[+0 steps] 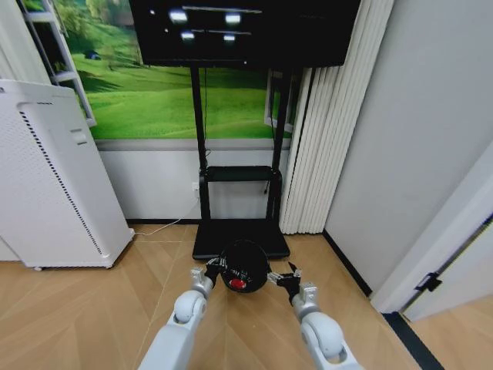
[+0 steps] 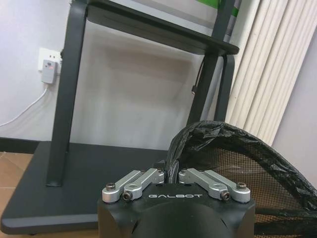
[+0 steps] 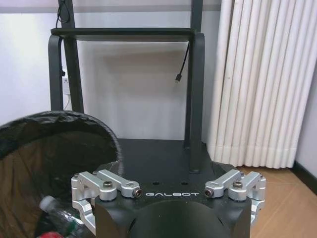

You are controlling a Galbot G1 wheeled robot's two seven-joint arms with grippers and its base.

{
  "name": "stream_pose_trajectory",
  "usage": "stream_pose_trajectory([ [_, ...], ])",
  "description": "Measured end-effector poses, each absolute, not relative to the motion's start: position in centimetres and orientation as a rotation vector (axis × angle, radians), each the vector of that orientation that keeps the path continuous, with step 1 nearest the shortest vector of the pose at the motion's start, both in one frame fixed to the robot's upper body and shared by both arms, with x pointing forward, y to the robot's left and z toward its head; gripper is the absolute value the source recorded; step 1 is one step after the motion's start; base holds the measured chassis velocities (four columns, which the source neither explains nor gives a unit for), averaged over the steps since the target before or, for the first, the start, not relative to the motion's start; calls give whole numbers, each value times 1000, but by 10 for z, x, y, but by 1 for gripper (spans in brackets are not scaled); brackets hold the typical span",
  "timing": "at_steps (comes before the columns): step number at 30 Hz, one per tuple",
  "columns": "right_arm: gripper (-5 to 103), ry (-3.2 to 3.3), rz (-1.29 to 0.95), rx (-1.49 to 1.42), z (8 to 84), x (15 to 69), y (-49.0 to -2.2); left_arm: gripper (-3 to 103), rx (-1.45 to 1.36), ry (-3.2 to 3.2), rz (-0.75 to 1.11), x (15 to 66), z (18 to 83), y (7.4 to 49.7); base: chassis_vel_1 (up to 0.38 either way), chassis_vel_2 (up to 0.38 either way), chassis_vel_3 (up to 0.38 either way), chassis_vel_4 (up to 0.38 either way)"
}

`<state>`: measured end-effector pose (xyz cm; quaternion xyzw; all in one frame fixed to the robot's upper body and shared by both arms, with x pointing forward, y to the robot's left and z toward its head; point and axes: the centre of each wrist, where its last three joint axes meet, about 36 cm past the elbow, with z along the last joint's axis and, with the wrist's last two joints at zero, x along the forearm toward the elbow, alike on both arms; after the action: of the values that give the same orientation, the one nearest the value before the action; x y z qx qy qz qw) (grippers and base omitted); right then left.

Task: Pick up the trash bin and place the garbage on the floor into it.

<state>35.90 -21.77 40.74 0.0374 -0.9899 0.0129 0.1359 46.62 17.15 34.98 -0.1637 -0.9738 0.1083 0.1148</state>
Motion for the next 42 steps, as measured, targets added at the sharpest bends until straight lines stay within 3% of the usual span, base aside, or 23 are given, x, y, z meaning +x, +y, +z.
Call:
stream_pose_trajectory([
  [11, 100, -2845, 77, 117, 405, 344, -210, 7, -459, -2871, 309, 465, 355, 185, 32, 19, -35, -26],
  [42, 100, -2848, 92, 125, 395, 328, -213, 7, -455, -2874, 304, 449, 361, 182, 169, 18, -166, -23],
])
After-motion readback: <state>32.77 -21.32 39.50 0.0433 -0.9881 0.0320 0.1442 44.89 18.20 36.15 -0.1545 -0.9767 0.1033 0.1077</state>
